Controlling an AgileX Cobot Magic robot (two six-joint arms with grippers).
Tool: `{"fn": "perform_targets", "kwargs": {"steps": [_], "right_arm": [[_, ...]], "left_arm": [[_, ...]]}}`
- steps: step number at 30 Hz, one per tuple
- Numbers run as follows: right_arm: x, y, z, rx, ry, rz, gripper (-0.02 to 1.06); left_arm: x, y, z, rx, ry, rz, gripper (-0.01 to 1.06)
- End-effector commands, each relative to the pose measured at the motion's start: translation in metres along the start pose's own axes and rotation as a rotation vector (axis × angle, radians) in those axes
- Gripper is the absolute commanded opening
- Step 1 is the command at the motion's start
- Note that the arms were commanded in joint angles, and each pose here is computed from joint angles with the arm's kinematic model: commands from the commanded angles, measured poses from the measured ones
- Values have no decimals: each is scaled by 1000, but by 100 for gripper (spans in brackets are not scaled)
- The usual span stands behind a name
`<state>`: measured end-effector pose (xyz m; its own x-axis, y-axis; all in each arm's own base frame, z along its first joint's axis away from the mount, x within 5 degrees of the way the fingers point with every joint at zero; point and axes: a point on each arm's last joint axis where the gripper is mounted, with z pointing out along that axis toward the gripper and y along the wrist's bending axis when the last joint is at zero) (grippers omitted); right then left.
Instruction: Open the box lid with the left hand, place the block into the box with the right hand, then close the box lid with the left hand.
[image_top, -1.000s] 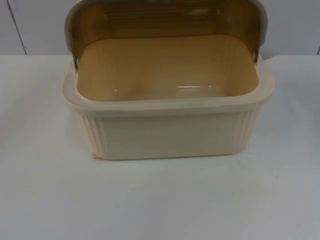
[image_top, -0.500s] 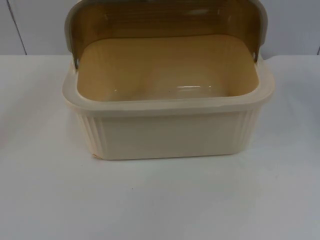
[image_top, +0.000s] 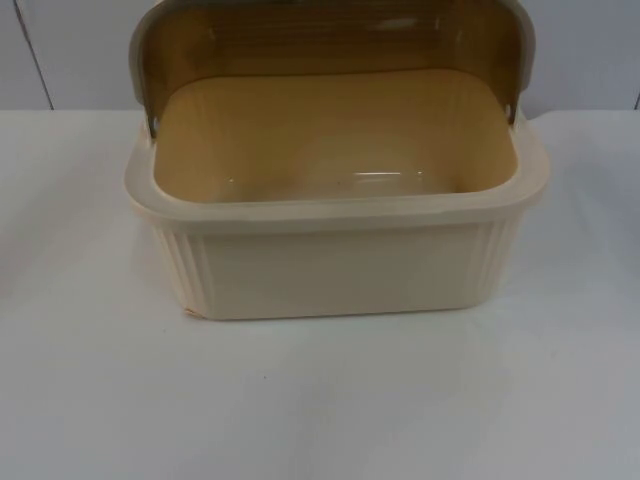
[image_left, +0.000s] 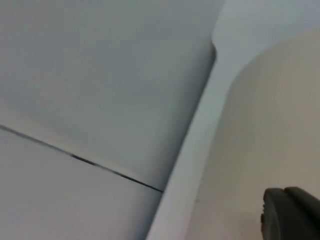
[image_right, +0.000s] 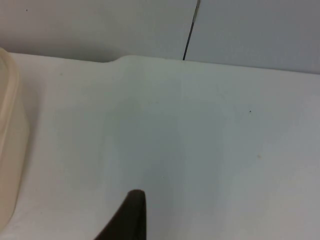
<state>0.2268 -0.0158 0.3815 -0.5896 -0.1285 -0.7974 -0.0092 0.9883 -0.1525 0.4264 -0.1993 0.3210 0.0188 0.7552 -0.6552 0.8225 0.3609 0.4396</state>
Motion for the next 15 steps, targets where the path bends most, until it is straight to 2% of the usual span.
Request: {"fn": "perform_targets", "kwargs": {"steps": [1, 4, 9, 15], "right_arm": [[-2, -1, -4, 3, -18, -4, 105], [-2, -1, -4, 3, -18, -4, 105], [-2, -1, -4, 3, -18, -4, 105], [-2, -1, -4, 3, -18, -4, 105]], "left_arm": [[2, -3, 4, 37, 1, -23, 0], [4, -4, 7, 50, 7, -28, 0], [7, -10, 8, 111, 34, -44, 0], [7, -11, 8, 125, 36, -66, 0]]}}
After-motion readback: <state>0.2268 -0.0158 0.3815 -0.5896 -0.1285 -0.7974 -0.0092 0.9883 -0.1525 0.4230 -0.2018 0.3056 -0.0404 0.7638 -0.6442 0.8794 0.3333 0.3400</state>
